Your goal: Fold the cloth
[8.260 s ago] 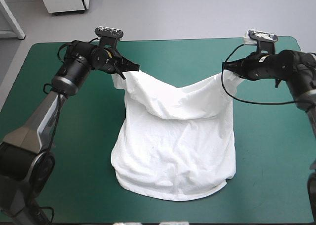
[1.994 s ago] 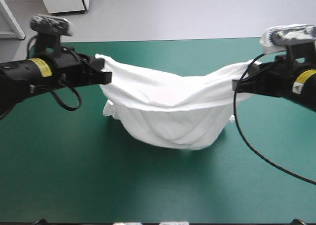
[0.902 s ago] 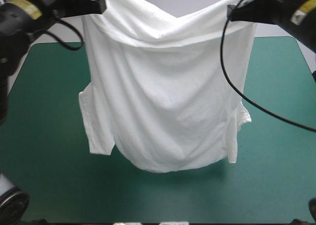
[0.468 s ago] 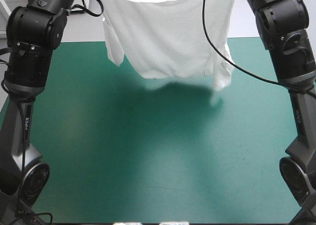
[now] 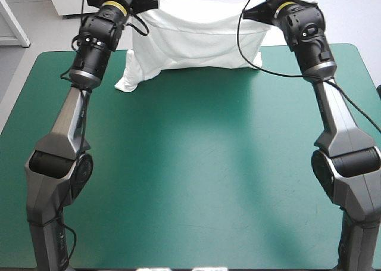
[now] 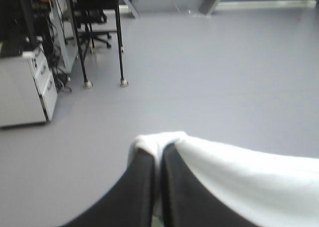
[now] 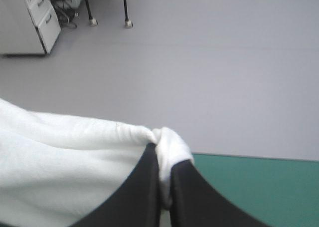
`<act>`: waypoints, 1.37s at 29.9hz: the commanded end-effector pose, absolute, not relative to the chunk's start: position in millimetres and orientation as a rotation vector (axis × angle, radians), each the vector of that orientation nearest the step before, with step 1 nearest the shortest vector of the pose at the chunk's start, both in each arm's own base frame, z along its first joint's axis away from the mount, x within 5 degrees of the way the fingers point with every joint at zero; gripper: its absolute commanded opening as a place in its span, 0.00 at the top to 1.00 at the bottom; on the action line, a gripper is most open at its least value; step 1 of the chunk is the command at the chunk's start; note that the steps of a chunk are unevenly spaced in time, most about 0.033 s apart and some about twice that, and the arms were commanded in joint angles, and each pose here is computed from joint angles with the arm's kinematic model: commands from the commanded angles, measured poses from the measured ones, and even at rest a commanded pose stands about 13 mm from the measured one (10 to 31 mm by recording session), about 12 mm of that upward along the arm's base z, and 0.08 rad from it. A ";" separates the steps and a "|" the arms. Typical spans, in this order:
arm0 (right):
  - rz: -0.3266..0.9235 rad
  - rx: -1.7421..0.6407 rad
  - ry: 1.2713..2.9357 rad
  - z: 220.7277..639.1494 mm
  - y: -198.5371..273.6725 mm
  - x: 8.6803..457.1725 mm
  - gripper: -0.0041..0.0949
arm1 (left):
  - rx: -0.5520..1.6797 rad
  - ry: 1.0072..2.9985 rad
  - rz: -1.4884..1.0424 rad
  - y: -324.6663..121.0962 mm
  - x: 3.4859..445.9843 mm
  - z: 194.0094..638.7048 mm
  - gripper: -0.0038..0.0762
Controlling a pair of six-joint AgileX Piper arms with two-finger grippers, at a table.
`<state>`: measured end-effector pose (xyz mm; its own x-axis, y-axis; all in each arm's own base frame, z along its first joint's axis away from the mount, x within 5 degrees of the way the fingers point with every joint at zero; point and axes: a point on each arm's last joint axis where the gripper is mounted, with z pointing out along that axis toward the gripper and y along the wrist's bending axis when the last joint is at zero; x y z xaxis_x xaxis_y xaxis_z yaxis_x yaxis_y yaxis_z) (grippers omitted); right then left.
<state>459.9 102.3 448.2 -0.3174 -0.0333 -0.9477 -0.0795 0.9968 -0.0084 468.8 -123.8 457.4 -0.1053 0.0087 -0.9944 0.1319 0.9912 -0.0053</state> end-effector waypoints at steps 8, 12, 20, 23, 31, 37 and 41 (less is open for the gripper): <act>0.065 -0.097 2.027 384.8 107.6 497.1 0.97 | 0.088 1.793 -0.119 -132.5 490.5 414.0 0.96; -0.002 -0.184 2.079 354.2 106.8 497.1 0.97 | 0.134 1.832 -0.081 -137.9 486.0 400.1 0.96; 0.034 -0.243 2.090 306.7 97.1 436.9 0.97 | 0.201 1.884 -0.189 -135.8 430.4 348.9 0.96; 0.044 -0.248 2.163 286.9 90.3 404.3 0.97 | 0.229 1.954 -0.190 -130.9 395.9 332.6 0.96; 0.117 -0.242 2.270 261.5 79.9 297.3 0.97 | 0.267 2.146 -0.247 -122.2 289.1 284.8 0.96; 0.189 -0.222 2.312 263.6 79.3 225.6 0.97 | 0.217 2.245 -0.323 -111.6 213.8 268.3 0.96; 0.207 -0.190 2.385 264.9 75.1 191.0 0.97 | 0.279 2.328 -0.297 -106.5 173.4 265.9 0.96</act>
<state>207.2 77.1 250.1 -0.7476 -0.1086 -0.6552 -0.2024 0.9769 0.0690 193.1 -107.0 252.7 -0.7063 0.1144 -0.6986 0.2625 0.9588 -0.1083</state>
